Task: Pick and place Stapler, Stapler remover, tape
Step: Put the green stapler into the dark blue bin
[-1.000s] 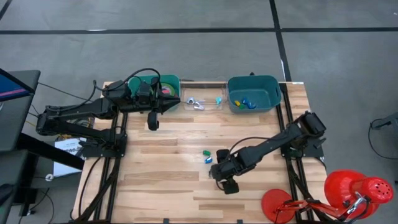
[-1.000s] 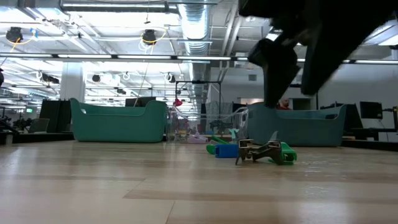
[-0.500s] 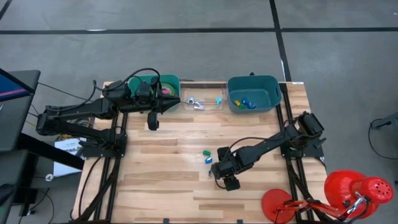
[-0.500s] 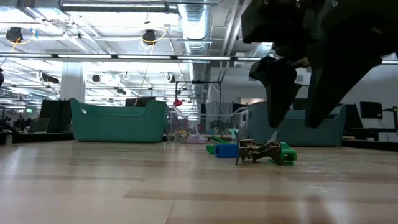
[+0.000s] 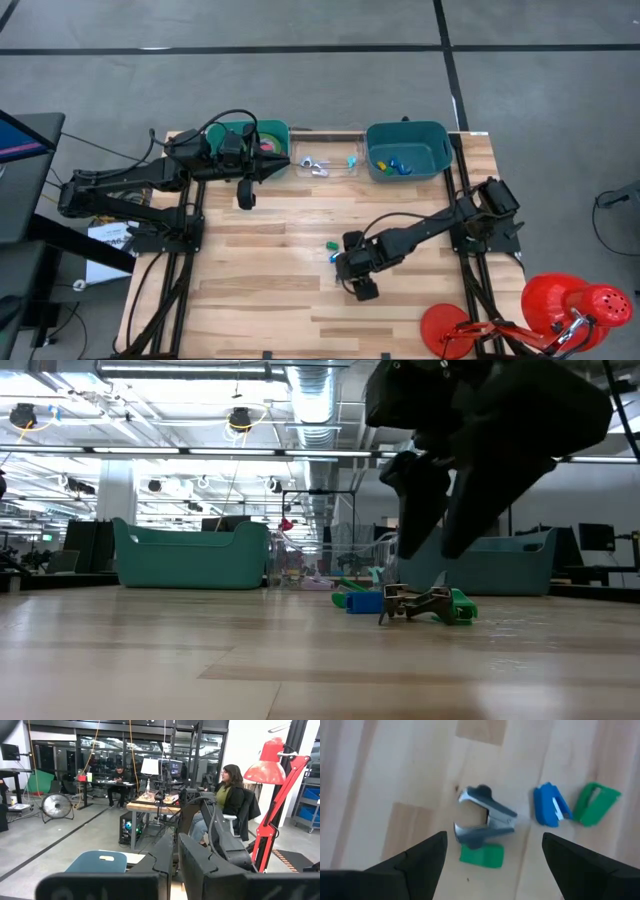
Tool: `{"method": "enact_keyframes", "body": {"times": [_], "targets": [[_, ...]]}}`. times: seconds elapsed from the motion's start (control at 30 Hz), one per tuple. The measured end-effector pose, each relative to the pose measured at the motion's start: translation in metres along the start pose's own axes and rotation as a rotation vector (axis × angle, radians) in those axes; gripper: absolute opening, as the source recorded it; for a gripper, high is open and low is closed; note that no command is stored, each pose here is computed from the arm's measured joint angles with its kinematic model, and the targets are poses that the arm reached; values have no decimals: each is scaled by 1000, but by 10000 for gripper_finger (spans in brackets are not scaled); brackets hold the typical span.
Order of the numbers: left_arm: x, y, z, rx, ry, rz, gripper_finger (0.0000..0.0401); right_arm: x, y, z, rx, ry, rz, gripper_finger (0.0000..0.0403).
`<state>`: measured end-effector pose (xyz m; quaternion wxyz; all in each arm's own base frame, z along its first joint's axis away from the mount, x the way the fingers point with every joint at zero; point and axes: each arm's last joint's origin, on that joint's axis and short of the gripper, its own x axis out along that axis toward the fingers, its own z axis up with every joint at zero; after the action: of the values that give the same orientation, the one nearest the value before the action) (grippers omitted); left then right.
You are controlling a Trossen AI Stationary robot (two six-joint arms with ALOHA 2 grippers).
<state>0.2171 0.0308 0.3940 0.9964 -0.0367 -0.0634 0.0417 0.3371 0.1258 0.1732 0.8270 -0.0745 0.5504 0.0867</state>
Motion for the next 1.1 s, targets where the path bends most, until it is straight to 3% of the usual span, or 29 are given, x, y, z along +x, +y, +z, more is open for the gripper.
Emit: {"method": "enact_keyframes", "body": {"times": [0.4, 1.1], "targets": [[0, 0, 0, 0, -2, 0, 21, 5, 10, -16, -108, -49, 33, 317], [0, 0, 0, 0, -2, 0, 21, 21, 2, -36, -89, -38, 7, 317]]}}
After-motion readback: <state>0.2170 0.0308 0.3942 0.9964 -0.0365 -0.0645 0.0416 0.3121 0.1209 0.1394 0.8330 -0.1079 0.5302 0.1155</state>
